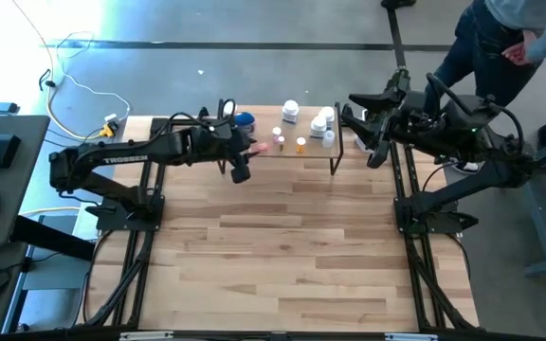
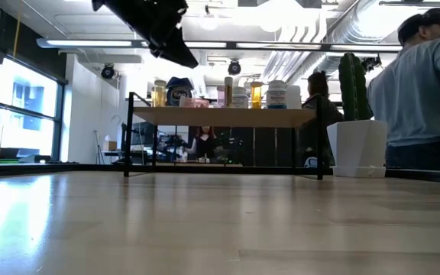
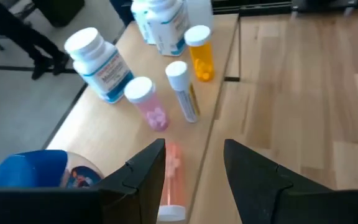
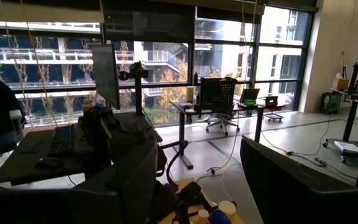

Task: Pick and place medicine bottles onto shelf by color
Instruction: Adjust the red pill bottle on the shelf

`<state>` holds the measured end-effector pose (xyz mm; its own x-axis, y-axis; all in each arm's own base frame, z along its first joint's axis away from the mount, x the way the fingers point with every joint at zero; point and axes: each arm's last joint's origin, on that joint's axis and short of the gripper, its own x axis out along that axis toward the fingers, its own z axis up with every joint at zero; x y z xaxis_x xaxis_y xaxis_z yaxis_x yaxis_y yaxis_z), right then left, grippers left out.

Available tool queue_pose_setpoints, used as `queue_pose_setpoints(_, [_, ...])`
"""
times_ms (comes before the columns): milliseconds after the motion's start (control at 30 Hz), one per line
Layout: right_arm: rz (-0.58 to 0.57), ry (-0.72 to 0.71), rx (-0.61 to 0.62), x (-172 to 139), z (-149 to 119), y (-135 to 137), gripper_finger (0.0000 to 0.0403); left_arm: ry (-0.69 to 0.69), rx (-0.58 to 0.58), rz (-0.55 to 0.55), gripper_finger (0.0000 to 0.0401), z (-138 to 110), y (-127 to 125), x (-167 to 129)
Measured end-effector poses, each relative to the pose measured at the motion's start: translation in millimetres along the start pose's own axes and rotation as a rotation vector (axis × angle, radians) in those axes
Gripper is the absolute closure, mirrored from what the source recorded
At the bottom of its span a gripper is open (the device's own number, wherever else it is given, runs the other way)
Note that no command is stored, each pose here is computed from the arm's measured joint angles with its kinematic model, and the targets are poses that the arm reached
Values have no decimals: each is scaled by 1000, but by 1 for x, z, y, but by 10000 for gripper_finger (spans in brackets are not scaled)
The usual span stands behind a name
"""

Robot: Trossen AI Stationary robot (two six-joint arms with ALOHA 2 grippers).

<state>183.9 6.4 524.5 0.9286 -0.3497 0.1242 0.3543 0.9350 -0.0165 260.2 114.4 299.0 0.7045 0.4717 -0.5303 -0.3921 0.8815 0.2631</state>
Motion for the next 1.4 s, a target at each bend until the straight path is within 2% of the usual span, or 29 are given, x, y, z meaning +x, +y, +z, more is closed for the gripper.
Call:
queue_pose_setpoints(233, [0,6,-3,0,-1,0,180,28,-57,29,247,0,0,2])
queue_pose_setpoints(600, [1,15,-8,0,-2,0,180,91,-65,71,247,35,31,-6])
queue_pose_setpoints(767, [2,24,-12,0,-3,0,180,152,-64,16,247,42,34,4])
queue_pose_setpoints(1100, [3,33,-16,0,-3,0,180,297,5,-64,247,35,22,29])
queue_pose_setpoints(1400, [3,33,-16,0,-3,0,180,336,20,-47,247,31,21,32])
